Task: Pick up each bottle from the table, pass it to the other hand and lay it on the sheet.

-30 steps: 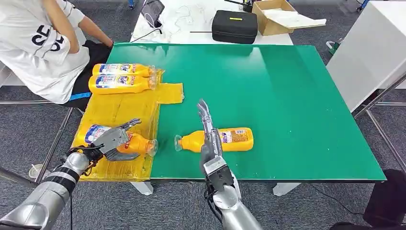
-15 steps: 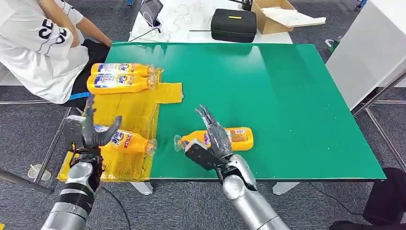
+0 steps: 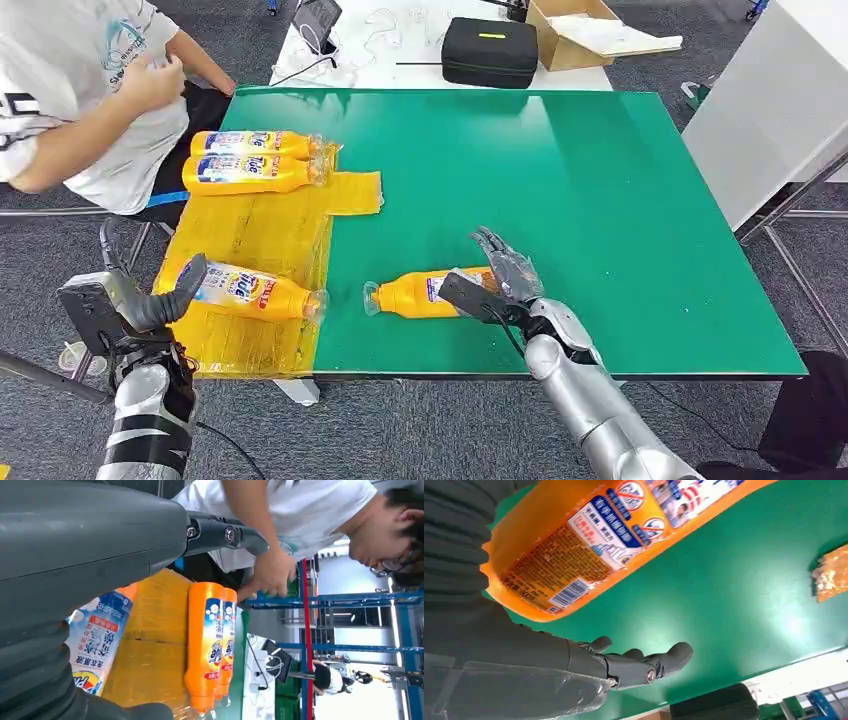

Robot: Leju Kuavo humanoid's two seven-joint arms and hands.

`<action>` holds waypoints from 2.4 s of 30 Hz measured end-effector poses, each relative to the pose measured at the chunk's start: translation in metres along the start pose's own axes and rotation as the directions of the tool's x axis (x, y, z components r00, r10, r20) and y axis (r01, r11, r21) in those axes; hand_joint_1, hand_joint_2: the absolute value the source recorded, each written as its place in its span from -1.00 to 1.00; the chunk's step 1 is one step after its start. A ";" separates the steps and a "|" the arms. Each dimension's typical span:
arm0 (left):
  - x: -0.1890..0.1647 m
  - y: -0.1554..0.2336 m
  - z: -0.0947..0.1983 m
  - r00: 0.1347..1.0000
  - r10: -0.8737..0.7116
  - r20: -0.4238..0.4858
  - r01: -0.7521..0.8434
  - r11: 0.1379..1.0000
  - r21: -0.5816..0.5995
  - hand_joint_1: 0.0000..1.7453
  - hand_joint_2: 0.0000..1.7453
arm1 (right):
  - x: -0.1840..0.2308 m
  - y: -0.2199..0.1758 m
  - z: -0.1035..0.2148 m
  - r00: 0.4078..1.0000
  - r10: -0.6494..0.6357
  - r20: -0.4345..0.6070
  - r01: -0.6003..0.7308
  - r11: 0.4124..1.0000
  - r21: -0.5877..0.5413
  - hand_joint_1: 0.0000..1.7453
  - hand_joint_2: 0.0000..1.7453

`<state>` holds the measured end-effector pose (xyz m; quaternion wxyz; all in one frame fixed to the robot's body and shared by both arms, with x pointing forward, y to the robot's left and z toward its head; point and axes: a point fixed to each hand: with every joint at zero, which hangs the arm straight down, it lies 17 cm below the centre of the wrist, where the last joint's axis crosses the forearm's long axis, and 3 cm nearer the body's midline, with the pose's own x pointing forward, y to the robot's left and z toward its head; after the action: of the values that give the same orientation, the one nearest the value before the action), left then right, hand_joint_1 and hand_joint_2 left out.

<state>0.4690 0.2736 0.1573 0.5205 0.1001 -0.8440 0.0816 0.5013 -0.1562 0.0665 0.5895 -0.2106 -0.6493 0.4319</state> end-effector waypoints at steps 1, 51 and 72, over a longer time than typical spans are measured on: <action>0.000 -0.001 0.000 1.000 0.001 0.000 -0.001 1.000 -0.002 -1.00 1.00 | -0.003 0.001 0.000 1.000 0.003 -0.006 -0.003 1.000 0.009 -1.00 1.00; -0.050 -0.062 0.011 0.954 0.211 -0.212 -0.229 0.971 -0.069 -1.00 1.00 | -0.040 0.043 -0.023 0.923 0.379 0.066 -0.366 0.809 0.459 1.00 1.00; -0.021 -0.127 0.068 0.694 0.575 -0.433 -0.680 0.722 -0.130 -1.00 1.00 | 0.058 -0.132 0.068 0.917 -0.175 0.359 0.373 0.699 -0.611 1.00 1.00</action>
<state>0.4519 0.1361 0.1124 0.6151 -0.2890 -0.7175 0.1528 0.4554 -0.2031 0.2113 0.4371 -0.2457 -0.8592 0.1016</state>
